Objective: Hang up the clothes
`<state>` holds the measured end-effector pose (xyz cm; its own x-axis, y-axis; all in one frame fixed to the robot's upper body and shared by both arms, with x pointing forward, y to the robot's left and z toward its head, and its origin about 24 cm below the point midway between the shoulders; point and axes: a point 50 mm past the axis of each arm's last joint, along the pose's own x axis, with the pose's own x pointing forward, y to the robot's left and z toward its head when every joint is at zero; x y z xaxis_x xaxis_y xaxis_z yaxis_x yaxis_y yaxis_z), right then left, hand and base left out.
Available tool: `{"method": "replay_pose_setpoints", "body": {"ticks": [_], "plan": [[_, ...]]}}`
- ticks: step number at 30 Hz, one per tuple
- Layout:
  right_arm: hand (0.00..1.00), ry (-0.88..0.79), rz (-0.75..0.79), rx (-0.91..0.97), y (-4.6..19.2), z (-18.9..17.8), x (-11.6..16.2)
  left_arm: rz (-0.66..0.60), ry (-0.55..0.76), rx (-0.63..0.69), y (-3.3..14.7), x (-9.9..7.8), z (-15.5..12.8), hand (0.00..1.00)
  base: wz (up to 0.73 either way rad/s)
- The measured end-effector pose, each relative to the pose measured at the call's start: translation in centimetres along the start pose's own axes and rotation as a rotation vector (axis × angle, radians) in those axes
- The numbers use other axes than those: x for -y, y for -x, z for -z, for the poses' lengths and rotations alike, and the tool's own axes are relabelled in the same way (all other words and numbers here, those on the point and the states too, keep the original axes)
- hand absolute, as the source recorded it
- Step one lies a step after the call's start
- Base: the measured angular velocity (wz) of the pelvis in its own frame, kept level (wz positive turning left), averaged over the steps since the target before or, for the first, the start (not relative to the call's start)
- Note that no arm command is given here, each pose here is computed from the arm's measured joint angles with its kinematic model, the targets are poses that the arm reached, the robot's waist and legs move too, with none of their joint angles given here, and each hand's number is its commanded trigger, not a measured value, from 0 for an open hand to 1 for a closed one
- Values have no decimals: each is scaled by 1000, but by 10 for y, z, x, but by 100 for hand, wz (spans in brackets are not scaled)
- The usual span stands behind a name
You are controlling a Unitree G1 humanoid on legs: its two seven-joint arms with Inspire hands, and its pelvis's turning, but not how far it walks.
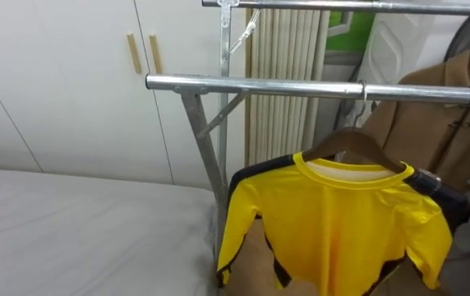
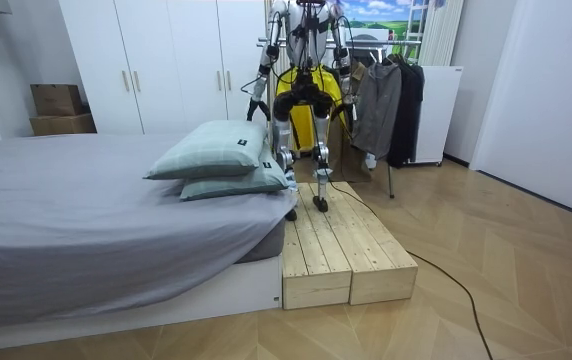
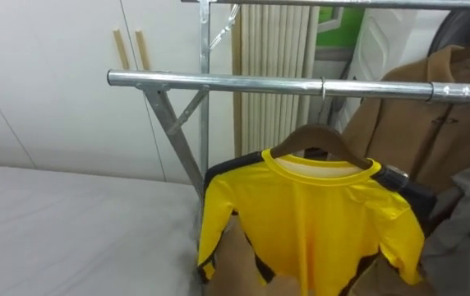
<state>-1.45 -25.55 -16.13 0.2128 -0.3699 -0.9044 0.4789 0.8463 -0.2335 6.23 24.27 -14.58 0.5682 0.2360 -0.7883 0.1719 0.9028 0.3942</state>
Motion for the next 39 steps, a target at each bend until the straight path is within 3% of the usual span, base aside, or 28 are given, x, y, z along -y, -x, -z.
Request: {"method": "replay_pose_setpoints", "body": {"ticks": [6, 11, 17, 26, 32, 39], "plan": [[0, -35, -18, -103, 2, 16, 2, -6, 19, -4, 0, 7, -1, 0, 4], [0, -41, -48, -99, -1, 9, -3, -16, 36, 12, -3, 5, -8, 0, 1], [0, -41, -101, -92, -5, -5, -13, -48, 39, 142, -12, -4, -45, 0, 7], [0, 24, -166, -54, -9, -20, -20, -95, 36, 320, -13, -12, -87, 0, 7], [0, 120, -197, -36, -11, -30, -26, -59, -4, 339, -12, 0, -91, 0, 18], [0, 254, -218, -24, -12, -36, -27, -54, -20, 310, -9, 0, -79, 0, 34]]}}
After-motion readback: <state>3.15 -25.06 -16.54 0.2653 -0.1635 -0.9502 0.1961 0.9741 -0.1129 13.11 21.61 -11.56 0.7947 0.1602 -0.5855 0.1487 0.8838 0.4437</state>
